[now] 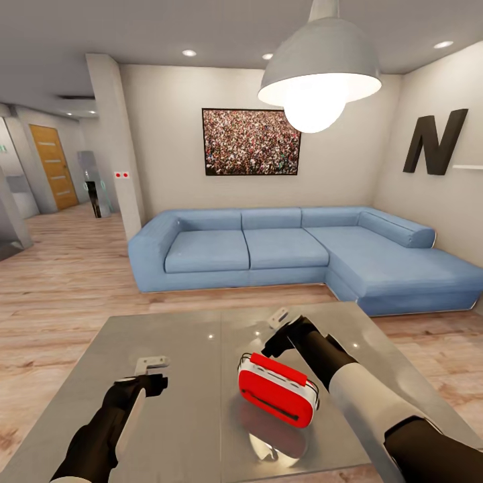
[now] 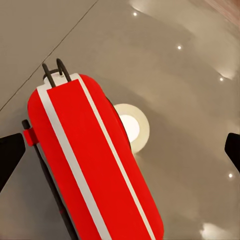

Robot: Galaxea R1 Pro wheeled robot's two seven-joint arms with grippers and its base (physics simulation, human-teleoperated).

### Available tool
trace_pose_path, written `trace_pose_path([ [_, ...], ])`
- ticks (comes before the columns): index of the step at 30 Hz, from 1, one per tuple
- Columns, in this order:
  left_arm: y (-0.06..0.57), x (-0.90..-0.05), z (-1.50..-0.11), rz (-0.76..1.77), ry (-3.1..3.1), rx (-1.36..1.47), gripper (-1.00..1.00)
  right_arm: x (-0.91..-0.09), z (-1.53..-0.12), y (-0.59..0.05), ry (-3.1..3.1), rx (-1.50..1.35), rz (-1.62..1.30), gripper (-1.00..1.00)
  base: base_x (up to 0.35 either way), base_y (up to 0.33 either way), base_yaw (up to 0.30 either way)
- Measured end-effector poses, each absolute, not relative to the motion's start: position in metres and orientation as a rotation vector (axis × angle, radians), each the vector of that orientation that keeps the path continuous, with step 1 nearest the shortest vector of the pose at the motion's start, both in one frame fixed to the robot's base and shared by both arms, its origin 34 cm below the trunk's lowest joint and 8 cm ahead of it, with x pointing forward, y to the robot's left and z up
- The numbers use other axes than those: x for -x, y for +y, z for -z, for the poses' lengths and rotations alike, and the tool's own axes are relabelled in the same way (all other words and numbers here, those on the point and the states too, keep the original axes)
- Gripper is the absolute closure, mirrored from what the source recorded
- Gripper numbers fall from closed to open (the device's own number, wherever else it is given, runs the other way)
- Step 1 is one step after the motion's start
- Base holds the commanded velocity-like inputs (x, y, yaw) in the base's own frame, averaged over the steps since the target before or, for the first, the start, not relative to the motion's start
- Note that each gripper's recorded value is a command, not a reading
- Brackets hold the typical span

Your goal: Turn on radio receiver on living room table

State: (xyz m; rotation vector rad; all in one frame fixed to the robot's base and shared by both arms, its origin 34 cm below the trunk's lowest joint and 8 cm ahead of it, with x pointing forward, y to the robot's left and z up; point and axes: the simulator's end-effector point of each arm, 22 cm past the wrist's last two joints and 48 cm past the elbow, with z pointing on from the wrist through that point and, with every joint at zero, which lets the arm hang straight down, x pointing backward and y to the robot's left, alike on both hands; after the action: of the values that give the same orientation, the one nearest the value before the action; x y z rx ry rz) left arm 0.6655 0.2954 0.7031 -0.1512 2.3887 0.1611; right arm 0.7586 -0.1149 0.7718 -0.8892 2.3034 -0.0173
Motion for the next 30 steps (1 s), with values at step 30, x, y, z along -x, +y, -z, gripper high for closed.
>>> trace_pose_path([
  [30, 0.295, -0.665, -0.699, -0.162, 2.389, 0.151, -1.0, -0.746, -0.745, -0.12, 2.341, 0.97, 0.07, -1.0, 0.0, 0.0, 0.0],
])
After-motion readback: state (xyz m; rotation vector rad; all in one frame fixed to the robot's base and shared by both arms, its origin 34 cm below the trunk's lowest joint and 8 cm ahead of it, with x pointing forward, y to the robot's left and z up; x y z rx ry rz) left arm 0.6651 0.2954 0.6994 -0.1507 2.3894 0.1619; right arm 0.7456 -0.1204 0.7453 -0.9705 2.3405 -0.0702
